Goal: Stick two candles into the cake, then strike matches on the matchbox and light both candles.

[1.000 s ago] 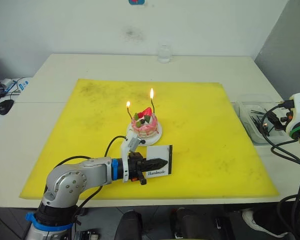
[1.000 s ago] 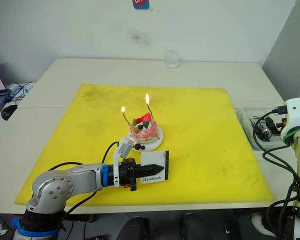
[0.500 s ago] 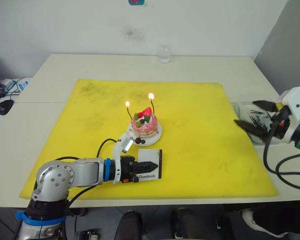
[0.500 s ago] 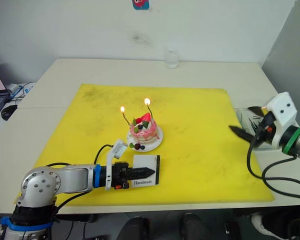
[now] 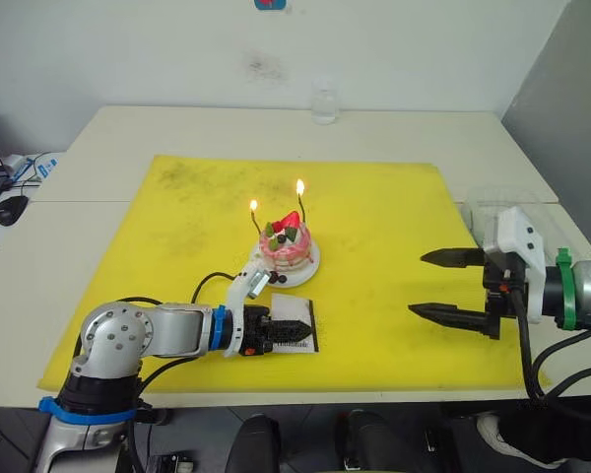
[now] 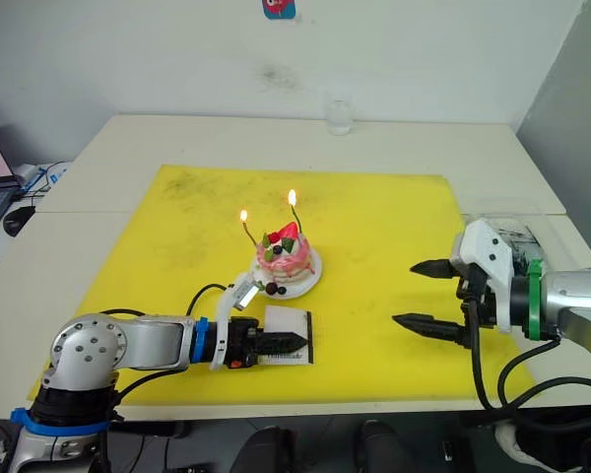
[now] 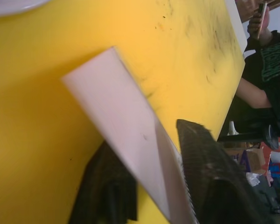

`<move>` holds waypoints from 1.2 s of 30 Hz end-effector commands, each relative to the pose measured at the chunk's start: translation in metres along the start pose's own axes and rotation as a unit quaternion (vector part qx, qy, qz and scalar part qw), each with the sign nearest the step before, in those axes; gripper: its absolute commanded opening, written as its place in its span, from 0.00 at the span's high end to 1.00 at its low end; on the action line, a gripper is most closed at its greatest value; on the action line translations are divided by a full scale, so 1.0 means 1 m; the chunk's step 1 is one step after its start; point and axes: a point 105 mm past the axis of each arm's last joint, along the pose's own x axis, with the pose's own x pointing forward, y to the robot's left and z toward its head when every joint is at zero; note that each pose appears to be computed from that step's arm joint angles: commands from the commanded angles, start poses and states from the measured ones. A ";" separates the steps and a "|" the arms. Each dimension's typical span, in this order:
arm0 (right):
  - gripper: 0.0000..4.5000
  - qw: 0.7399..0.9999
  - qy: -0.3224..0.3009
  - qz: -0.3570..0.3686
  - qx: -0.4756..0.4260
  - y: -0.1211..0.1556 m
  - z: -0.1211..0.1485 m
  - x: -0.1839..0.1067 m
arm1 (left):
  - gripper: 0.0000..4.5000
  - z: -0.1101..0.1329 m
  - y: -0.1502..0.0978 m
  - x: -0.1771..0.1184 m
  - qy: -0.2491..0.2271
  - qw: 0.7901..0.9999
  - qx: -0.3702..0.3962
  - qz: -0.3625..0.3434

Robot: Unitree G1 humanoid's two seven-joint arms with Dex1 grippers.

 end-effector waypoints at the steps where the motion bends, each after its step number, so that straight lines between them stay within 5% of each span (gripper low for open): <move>1: 0.00 1.000 -0.004 0.009 -0.025 0.006 0.008 0.001 | 0.34 0.001 -0.003 -0.006 -0.002 1.000 0.018 0.008; 6: 0.00 0.999 0.004 0.015 -0.035 0.008 0.007 0.003 | 0.01 0.003 -0.006 -0.016 -0.002 0.999 0.039 0.016; 18: 0.00 0.996 0.005 -0.032 -0.082 -0.006 0.014 -0.008 | 0.00 0.018 -0.011 -0.092 -0.016 0.986 0.142 0.090; 27: 0.00 0.982 -0.005 -0.047 -0.181 -0.024 0.030 -0.041 | 0.00 0.045 0.034 -0.190 -0.084 0.889 0.363 0.264; 36: 0.00 0.986 0.013 -0.005 -0.168 -0.029 0.037 -0.065 | 0.00 0.050 0.036 -0.206 -0.100 0.870 0.403 0.265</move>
